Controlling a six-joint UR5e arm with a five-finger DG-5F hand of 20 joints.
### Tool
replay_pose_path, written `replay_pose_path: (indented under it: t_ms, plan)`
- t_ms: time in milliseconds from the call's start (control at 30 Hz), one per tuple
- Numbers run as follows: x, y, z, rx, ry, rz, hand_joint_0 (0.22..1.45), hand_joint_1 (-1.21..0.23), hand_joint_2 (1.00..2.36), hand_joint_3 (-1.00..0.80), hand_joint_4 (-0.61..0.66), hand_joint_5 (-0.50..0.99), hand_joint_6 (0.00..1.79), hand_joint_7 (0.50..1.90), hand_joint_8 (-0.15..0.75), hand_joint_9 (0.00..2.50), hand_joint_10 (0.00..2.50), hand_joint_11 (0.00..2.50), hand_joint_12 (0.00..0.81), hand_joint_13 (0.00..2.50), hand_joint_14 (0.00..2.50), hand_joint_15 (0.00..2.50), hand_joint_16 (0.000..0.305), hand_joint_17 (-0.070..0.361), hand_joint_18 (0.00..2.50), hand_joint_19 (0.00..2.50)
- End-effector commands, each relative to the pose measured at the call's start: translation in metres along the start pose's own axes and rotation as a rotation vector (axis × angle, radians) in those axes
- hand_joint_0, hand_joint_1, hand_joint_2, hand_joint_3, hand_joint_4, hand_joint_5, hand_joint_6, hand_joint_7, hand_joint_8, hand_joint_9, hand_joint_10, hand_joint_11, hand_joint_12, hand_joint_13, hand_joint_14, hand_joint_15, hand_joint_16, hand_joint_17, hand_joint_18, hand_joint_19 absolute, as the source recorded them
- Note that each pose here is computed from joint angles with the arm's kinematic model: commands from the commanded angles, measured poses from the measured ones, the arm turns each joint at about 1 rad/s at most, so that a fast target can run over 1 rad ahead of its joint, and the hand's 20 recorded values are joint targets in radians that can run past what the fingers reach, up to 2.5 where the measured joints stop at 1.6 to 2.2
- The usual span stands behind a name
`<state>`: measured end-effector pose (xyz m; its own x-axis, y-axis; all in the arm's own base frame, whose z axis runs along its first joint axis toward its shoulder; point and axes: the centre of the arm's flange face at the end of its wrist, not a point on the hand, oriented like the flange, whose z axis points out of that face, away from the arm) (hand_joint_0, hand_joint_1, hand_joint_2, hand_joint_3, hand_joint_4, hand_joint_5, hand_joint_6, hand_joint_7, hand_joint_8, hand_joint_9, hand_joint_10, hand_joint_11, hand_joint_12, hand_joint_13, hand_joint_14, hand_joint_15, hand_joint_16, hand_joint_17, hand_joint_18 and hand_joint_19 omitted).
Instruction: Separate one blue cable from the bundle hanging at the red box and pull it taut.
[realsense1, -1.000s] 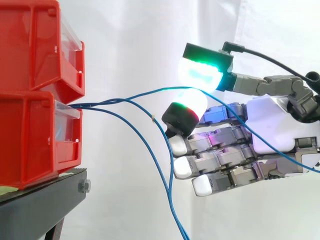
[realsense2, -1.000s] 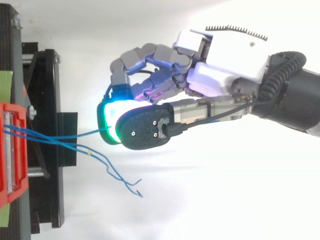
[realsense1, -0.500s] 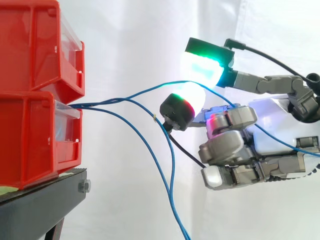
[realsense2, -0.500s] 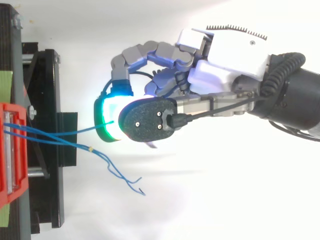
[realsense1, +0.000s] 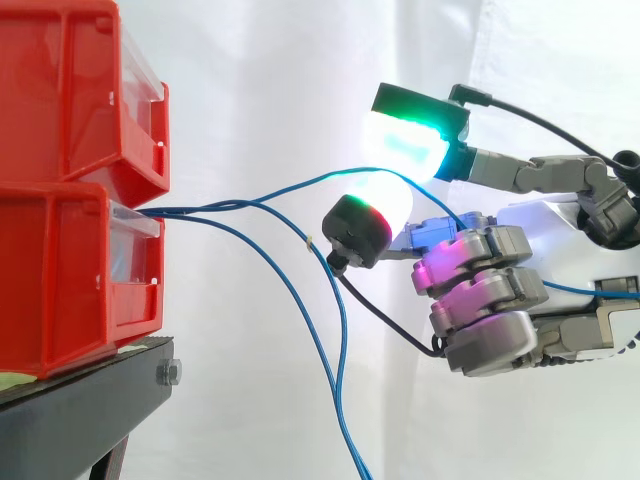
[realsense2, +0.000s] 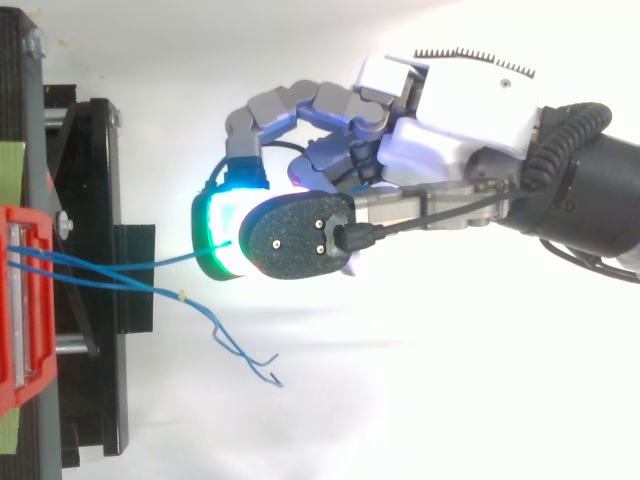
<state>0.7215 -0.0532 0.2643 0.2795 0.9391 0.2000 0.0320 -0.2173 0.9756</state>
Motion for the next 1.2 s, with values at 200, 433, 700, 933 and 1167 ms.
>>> replay_pose_path:
  t_ms: [200,433,700,933,1167]
  plan:
    - [0.0,0.0,0.0,0.002,-0.002,-0.002,0.67,-0.78,1.02,-0.3,-0.06,-0.22,0.88,1.1,0.183,0.78,2.2,1.46,0.274,0.72,2.5,1.74,0.02,0.045,1.36,1.96]
    - [0.0,0.0,0.0,0.002,0.001,-0.002,0.67,-0.76,1.02,-0.29,-0.02,-0.22,0.88,1.12,0.197,0.73,2.5,1.6,0.302,0.71,2.5,1.91,0.019,0.043,1.42,2.16]
    - [-0.003,0.005,-0.006,0.029,-0.009,-0.006,0.66,-0.72,1.02,-0.28,0.05,-0.23,0.89,1.18,0.233,0.65,2.5,1.68,0.331,0.71,2.5,2.01,0.023,0.051,1.45,2.38]
    - [-0.004,0.025,-0.018,0.053,-0.014,-0.032,0.66,-0.69,1.02,-0.28,0.07,-0.24,0.91,1.18,0.253,0.58,2.5,1.77,0.348,0.73,2.5,2.07,0.024,0.054,1.42,2.34]
    - [-0.007,0.026,-0.023,0.09,-0.027,-0.047,0.66,-0.67,1.02,-0.25,0.03,-0.24,0.92,1.17,0.244,0.56,2.5,1.79,0.353,0.71,2.5,2.07,0.025,0.056,1.42,2.34]
